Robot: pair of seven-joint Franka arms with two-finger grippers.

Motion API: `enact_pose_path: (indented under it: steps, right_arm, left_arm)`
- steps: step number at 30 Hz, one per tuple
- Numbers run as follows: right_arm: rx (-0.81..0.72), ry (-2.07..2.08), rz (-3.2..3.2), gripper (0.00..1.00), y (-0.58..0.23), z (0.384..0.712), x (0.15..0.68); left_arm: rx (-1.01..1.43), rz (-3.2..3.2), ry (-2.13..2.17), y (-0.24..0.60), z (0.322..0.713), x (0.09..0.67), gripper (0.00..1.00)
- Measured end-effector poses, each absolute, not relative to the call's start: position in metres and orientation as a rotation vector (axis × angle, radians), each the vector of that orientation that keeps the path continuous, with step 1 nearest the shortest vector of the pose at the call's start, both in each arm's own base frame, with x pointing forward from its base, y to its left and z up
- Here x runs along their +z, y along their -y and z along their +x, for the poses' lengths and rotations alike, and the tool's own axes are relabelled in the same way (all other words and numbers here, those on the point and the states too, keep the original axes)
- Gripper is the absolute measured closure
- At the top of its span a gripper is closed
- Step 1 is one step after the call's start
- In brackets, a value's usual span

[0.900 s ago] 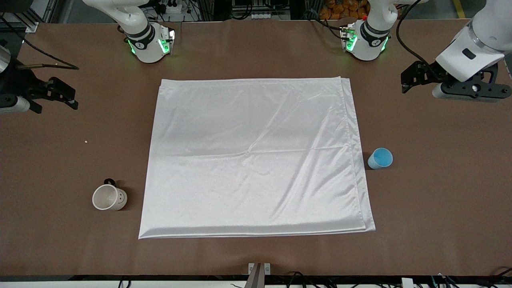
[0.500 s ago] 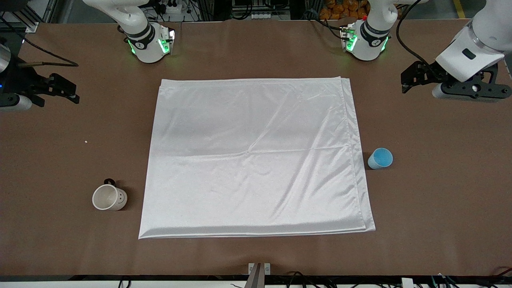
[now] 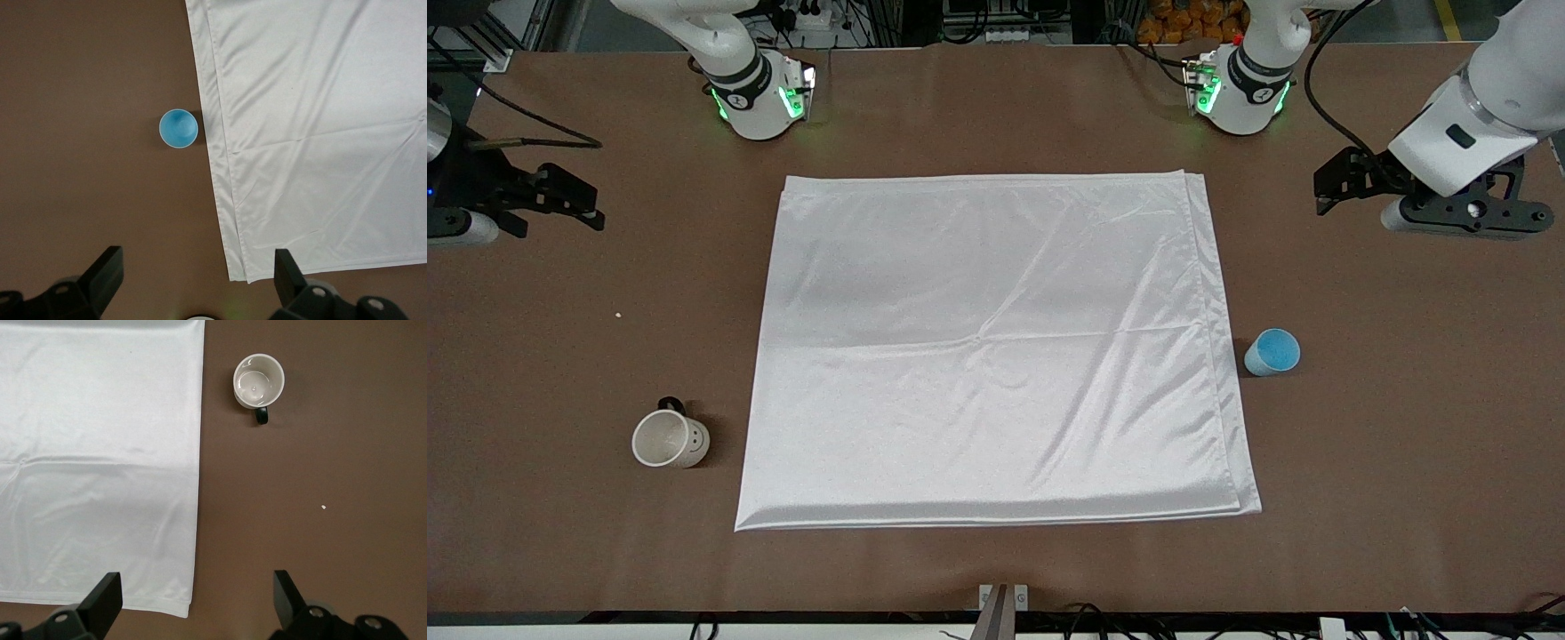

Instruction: Place blue cup into white mug on cloth

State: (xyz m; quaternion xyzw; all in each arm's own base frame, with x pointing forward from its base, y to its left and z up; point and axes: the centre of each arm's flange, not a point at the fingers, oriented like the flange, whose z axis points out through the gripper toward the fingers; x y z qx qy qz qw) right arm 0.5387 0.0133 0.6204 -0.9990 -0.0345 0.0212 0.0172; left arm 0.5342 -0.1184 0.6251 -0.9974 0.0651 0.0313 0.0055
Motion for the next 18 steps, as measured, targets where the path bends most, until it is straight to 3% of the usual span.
enact_pose_path:
  steps: [6, 18]
  right_arm:
    - [0.108, 0.104, -3.104, 0.0, -0.013, 0.544, 0.607]
    - [0.329, 0.081, -3.09, 0.0, -0.007, 0.573, 0.522]
  left_arm:
    - [0.133, -3.119, -0.206, 0.12, 0.541, 0.612, 0.0]
    - [0.193, -3.115, -0.208, 0.123, 0.562, 0.575, 0.0]
